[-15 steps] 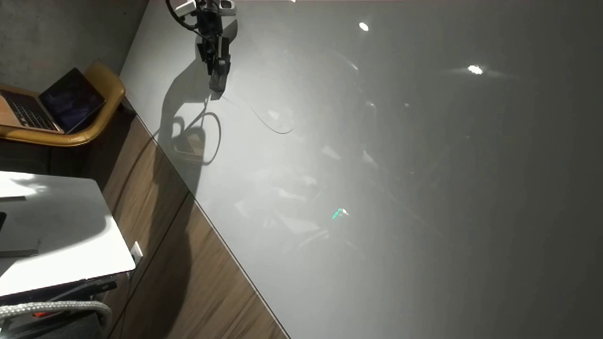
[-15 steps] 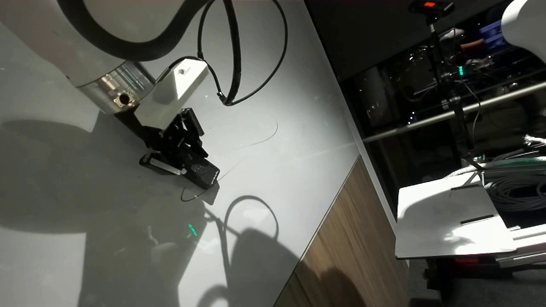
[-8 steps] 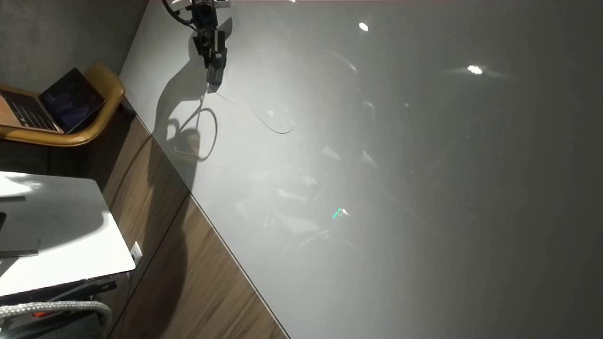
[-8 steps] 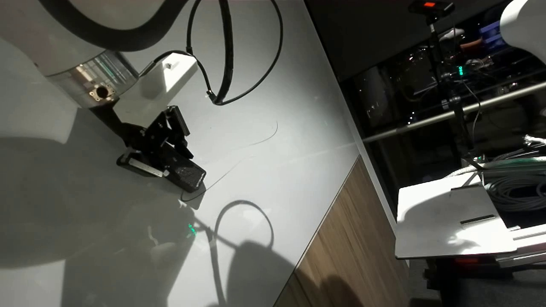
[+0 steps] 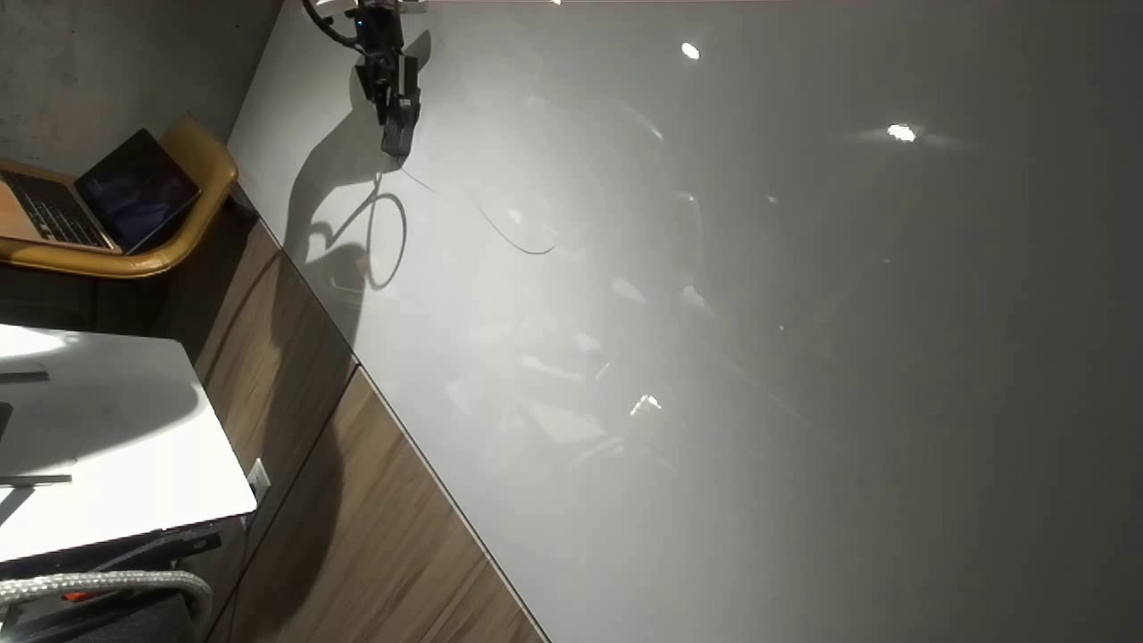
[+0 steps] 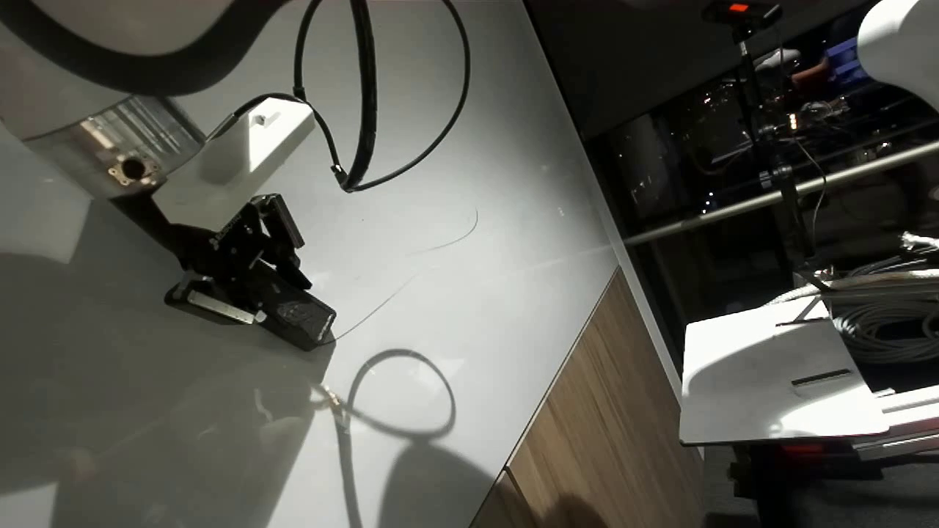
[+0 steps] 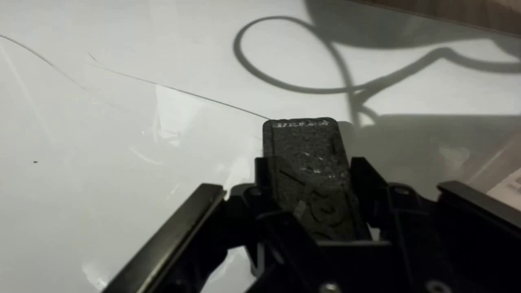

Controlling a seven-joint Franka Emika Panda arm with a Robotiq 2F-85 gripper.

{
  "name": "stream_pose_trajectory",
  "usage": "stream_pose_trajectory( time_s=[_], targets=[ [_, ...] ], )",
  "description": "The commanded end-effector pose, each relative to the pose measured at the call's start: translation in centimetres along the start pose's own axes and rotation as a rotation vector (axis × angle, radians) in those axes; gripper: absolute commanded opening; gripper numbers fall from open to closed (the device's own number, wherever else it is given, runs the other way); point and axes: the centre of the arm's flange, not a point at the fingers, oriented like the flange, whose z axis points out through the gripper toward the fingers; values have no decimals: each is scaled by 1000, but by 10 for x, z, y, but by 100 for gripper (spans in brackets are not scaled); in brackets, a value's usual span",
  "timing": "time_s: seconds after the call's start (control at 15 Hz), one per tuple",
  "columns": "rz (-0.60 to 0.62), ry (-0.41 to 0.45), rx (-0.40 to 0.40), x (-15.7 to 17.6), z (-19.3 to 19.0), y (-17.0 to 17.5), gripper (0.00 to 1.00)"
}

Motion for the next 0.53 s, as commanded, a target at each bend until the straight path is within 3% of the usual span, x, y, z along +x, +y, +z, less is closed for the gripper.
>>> stream_pose_trajectory(
  time_s=[0.0, 0.47],
  targets=[
    [-19, 58, 35, 64, -14, 34, 27],
    [-37, 151, 50, 70, -100, 78, 27]
  ],
)
